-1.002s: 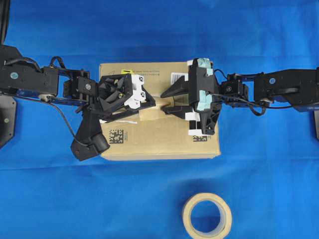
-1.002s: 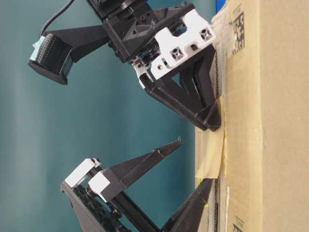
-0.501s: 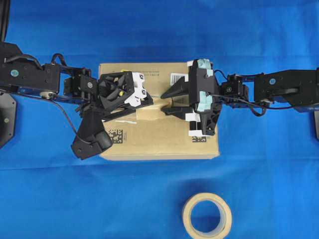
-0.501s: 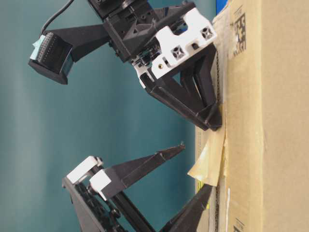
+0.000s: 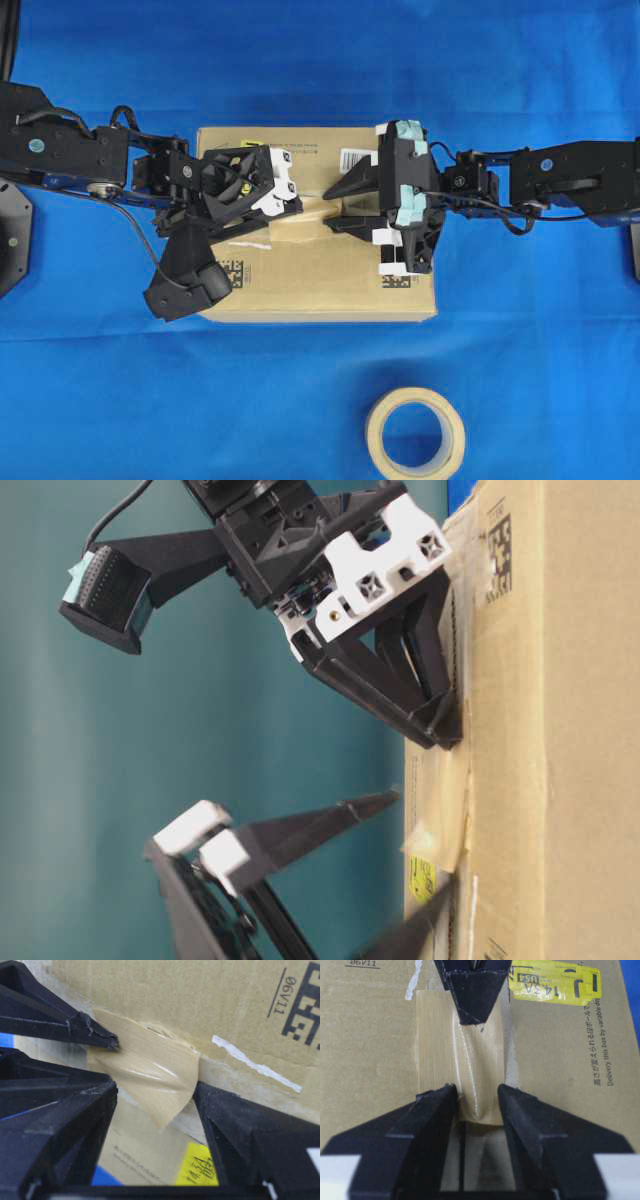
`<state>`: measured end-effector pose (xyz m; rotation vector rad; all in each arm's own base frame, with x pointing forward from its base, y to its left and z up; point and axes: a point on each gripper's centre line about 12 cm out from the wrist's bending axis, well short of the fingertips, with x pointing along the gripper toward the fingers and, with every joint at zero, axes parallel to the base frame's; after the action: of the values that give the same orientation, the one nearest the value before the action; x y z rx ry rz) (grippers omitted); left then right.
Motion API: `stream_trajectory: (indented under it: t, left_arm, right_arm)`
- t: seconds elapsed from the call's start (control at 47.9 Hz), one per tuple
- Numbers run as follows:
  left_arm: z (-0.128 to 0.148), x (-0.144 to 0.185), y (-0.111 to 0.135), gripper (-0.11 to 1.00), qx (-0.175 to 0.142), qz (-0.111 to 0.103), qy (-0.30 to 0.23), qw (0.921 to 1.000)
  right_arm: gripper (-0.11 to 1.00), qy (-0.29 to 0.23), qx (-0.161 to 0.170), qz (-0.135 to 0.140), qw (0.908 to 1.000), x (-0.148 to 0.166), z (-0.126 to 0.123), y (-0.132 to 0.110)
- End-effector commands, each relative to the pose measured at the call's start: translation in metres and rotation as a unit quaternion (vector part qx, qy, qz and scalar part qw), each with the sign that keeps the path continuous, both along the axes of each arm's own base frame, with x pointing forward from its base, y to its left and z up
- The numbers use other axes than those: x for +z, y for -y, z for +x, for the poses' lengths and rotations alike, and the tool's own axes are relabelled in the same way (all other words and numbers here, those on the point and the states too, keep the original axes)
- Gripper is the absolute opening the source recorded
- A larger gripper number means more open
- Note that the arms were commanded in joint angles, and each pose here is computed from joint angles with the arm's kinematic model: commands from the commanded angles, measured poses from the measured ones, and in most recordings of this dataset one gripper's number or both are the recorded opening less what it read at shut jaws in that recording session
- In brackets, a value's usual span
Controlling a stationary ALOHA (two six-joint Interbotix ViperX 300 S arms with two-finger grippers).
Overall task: Apply tape along the seams of the closed cardboard box to seal it securely.
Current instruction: 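Hold the tape with the right gripper while the left gripper smooths it, then slide both grippers along the seam, pressing the tape flat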
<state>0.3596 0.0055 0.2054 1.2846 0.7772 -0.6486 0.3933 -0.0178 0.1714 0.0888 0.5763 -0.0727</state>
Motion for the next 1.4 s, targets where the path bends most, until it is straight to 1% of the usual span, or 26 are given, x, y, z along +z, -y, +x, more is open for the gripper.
stream_trajectory:
  t: [0.0, 0.084, 0.23, 0.376, 0.459, 0.543, 0.605, 0.626, 0.668, 0.752, 0.856, 0.919, 0.939, 0.96, 0.981, 1.002, 1.044, 1.086, 1.148, 1.169, 1.19, 1.211, 1.253, 1.357, 1.378]
  left_arm:
    - [0.003, 0.009, 0.001, 0.63, 0.006, -0.006, 0.011, 0.9999]
    - [0.003, 0.011, 0.001, 0.63, 0.011, -0.01, 0.014, 0.9998]
    - [0.001, 0.015, 0.001, 0.63, 0.011, -0.009, 0.021, 0.9997]
    - [-0.002, 0.026, 0.001, 0.63, 0.015, -0.014, 0.049, 0.9986]
    - [-0.004, 0.035, 0.001, 0.63, 0.026, -0.023, 0.082, 0.996]
    - [-0.008, 0.044, 0.001, 0.63, 0.048, -0.044, 0.122, 0.9904]
    - [-0.011, 0.046, 0.001, 0.63, 0.068, -0.066, 0.153, 0.9836]
    - [-0.013, 0.048, 0.0, 0.63, 0.08, -0.079, 0.168, 0.9794]
    - [-0.015, 0.051, 0.0, 0.63, 0.094, -0.096, 0.187, 0.973]
    - [-0.019, 0.057, 0.0, 0.63, 0.125, -0.137, 0.221, 0.9575]
    - [-0.021, 0.063, 0.0, 0.63, 0.162, -0.194, 0.253, 0.934]
    - [-0.022, 0.065, 0.0, 0.62, 0.188, -0.231, 0.263, 0.9178]
    - [-0.022, 0.066, 0.0, 0.61, 0.2, -0.25, 0.265, 0.9097]
    - [-0.022, 0.065, 0.0, 0.6, 0.205, -0.255, 0.264, 0.9075]
    - [-0.022, 0.065, 0.001, 0.58, 0.216, -0.273, 0.265, 0.8993]
    - [-0.022, 0.064, 0.002, 0.55, 0.223, -0.285, 0.264, 0.8938]
    - [-0.021, 0.062, 0.003, 0.45, 0.238, -0.307, 0.262, 0.8834]
    - [-0.021, 0.06, 0.004, 0.32, 0.252, -0.329, 0.259, 0.8722]
    - [-0.019, 0.057, 0.006, 0.15, 0.266, -0.357, 0.261, 0.8568]
    - [-0.018, 0.054, 0.007, 0.1, 0.271, -0.367, 0.262, 0.8503]
    - [-0.018, 0.053, 0.007, 0.06, 0.273, -0.374, 0.264, 0.8458]
    - [-0.018, 0.05, 0.007, 0.02, 0.277, -0.381, 0.265, 0.8414]
    - [-0.017, 0.046, 0.007, -0.01, 0.281, -0.392, 0.269, 0.8338]
    - [-0.014, 0.032, 0.007, 0.0, 0.294, -0.42, 0.275, 0.8135]
    - [-0.013, 0.03, 0.007, 0.0, 0.295, -0.422, 0.276, 0.8115]
  right_arm:
    - [0.49, 0.004, 0.001, 0.0, 1.0, 0.004, 0.0, -0.001]
    - [0.49, 0.004, 0.001, 0.001, 1.0, 0.004, 0.0, -0.001]
    - [0.49, 0.003, 0.001, 0.001, 1.0, 0.004, -0.001, -0.001]
    - [0.49, 0.004, 0.002, 0.0, 1.0, 0.004, -0.001, -0.001]
    - [0.49, 0.004, 0.002, 0.001, 1.0, 0.005, -0.002, -0.003]
    - [0.49, 0.008, 0.005, 0.0, 1.0, 0.009, -0.006, -0.004]
    - [0.49, 0.018, 0.007, -0.001, 0.9998, 0.016, -0.009, -0.006]
    - [0.49, 0.021, 0.008, -0.001, 0.9998, 0.018, -0.01, -0.006]
    - [0.49, 0.028, 0.008, -0.001, 0.9996, 0.024, -0.011, -0.007]
    - [0.49, 0.048, 0.01, -0.003, 0.9988, 0.037, -0.014, -0.008]
    - [0.49, 0.092, 0.008, -0.006, 0.9957, 0.055, -0.014, -0.007]
    - [0.48, 0.118, 0.007, -0.008, 0.9929, 0.063, -0.014, -0.007]
    - [0.47, 0.127, 0.007, -0.009, 0.9919, 0.065, -0.013, -0.007]
    - [0.46, 0.134, 0.005, -0.01, 0.9909, 0.067, -0.012, -0.006]
    - [0.46, 0.14, 0.003, -0.01, 0.9901, 0.068, -0.012, -0.005]
    - [0.44, 0.146, 0.002, -0.011, 0.9892, 0.07, -0.011, -0.004]
    - [0.39, 0.155, -0.001, -0.012, 0.9878, 0.072, -0.01, -0.001]
    - [0.3, 0.16, -0.003, -0.013, 0.987, 0.072, -0.01, 0.0]
    - [0.1, 0.163, -0.005, -0.013, 0.9865, 0.071, -0.008, 0.001]
    - [0.04, 0.166, -0.006, -0.013, 0.9861, 0.071, -0.007, 0.002]
    - [0.01, 0.165, -0.006, -0.013, 0.9862, 0.07, -0.007, 0.002]
    - [0.0, 0.166, -0.006, -0.013, 0.9861, 0.068, -0.005, 0.002]
    - [0.0, 0.164, -0.007, -0.014, 0.9863, 0.066, -0.003, 0.002]
    - [0.0, 0.15, -0.01, -0.013, 0.9885, 0.055, 0.003, 0.005]
    - [0.0, 0.149, -0.011, -0.013, 0.9887, 0.054, 0.004, 0.006]
